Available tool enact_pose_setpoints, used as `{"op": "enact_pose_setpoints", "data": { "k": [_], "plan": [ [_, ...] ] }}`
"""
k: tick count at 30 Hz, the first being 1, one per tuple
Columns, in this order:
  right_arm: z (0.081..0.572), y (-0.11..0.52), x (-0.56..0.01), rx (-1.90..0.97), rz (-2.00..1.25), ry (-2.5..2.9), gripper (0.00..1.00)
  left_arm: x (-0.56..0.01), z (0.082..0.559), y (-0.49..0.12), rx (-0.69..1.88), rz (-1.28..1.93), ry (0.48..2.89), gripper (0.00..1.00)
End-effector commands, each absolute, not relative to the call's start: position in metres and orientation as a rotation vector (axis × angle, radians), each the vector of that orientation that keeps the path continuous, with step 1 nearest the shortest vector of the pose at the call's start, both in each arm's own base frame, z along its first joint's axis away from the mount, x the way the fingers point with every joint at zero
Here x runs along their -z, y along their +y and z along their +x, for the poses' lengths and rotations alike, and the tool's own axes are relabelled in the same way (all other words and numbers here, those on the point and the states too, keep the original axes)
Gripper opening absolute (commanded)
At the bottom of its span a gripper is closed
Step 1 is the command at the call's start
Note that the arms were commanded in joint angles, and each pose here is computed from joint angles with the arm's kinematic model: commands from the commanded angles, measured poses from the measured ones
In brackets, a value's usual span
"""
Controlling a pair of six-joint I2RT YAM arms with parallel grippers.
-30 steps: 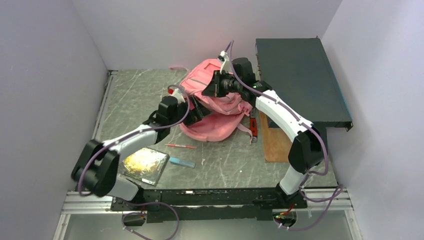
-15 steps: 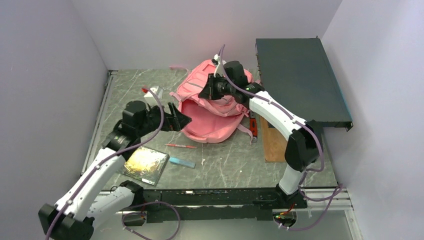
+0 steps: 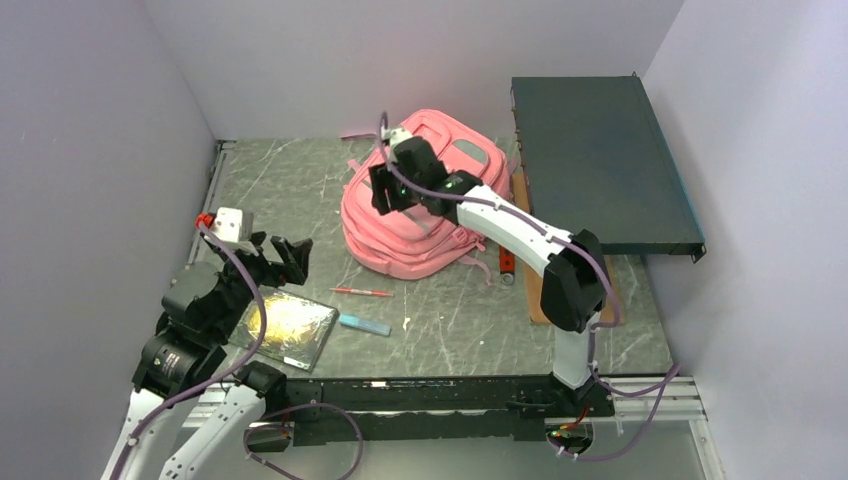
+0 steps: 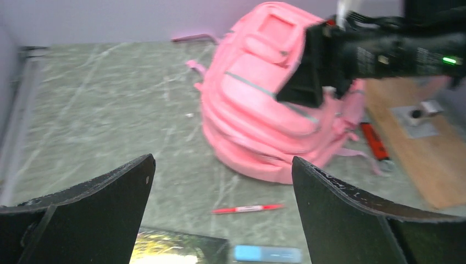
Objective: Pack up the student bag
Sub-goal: Place the book in the student bag, then adjust the book at the center of the board.
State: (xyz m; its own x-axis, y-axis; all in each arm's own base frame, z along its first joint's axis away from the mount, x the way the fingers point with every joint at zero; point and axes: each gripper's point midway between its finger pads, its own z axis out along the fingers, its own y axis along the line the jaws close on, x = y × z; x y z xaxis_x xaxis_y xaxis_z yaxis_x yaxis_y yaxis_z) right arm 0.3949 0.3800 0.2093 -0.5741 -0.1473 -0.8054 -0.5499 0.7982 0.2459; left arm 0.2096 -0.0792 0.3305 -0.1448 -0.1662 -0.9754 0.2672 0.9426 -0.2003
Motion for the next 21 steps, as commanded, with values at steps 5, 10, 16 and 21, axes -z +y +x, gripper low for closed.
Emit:
{"op": "enact_pose_setpoints", "data": {
  "k": [5,10,16,21],
  "plan": [
    [0.327,0.371,-0.209,-0.494,-0.623,2.135,0.71,-0.304,0.222,-0.014,0.047,-0.224,1.713,1.0],
    [0.266,0.431,-0.2,-1.04,-0.715,2.089,0.72,-0.231,0.21,-0.008,-0.012,-0.438,1.972,1.0],
    [0.193,0.48,-0.18,-1.445,-0.901,1.925,0.69,-0.183,0.191,-0.008,-0.017,-0.672,2.111,1.0],
    [0.143,0.498,-0.163,-1.421,-1.074,1.805,0.55,-0.209,0.191,-0.009,0.081,-0.65,2.0,1.0]
  ]
}}
